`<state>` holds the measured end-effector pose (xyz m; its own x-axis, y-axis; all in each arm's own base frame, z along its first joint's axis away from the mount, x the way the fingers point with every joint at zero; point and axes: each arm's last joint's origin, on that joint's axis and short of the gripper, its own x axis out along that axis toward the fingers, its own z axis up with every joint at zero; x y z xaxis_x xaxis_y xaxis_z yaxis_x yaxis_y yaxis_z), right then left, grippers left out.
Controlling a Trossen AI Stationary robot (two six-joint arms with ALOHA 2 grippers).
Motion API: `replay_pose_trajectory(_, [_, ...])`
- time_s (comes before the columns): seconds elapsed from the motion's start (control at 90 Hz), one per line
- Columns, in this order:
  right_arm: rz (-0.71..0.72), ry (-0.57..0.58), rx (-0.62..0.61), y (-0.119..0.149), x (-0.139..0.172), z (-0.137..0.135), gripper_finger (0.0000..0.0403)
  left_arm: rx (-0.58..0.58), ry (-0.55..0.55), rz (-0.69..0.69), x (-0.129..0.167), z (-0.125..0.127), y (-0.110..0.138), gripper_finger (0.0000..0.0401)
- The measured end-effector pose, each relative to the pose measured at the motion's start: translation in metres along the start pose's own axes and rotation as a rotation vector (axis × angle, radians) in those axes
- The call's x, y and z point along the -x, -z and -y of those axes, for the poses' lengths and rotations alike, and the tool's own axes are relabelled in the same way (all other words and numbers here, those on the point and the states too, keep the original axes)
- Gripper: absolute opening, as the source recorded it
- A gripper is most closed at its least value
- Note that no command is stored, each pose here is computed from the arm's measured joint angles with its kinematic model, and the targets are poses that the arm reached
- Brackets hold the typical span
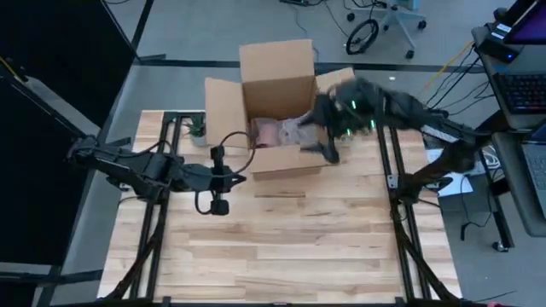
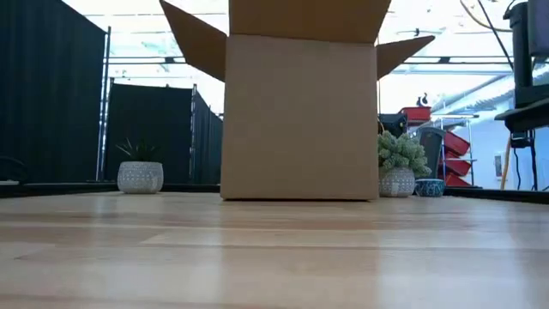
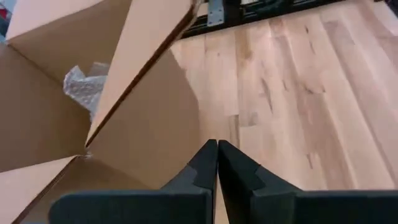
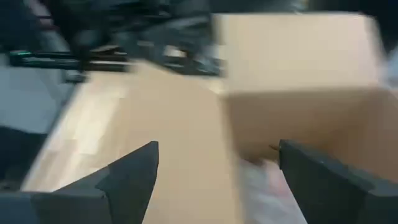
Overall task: Wrap mug
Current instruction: Return to Home Position
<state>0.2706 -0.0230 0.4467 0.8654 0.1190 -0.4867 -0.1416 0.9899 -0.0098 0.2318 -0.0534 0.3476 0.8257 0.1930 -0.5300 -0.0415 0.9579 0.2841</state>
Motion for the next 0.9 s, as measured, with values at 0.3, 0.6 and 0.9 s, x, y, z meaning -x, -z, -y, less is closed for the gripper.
replay_pose_trajectory(0.3, [0.022,-0.205,-0.04,0.09,-0.052,-0.093,0.019,0.017,0.091,0.0,0.006,0.021,0.004,0.0])
replay_pose_trajectory(0.6, [0.028,-0.179,-0.249,0.173,-0.075,-0.084,0.002,0.063,0.244,0.071,-0.014,0.023,0.05,0.0])
replay_pose_trajectory(0.9, [-0.129,-0.363,-0.373,0.219,-0.062,-0.111,0.0003,0.151,0.285,0.059,-0.026,0.033,0.078,0.0])
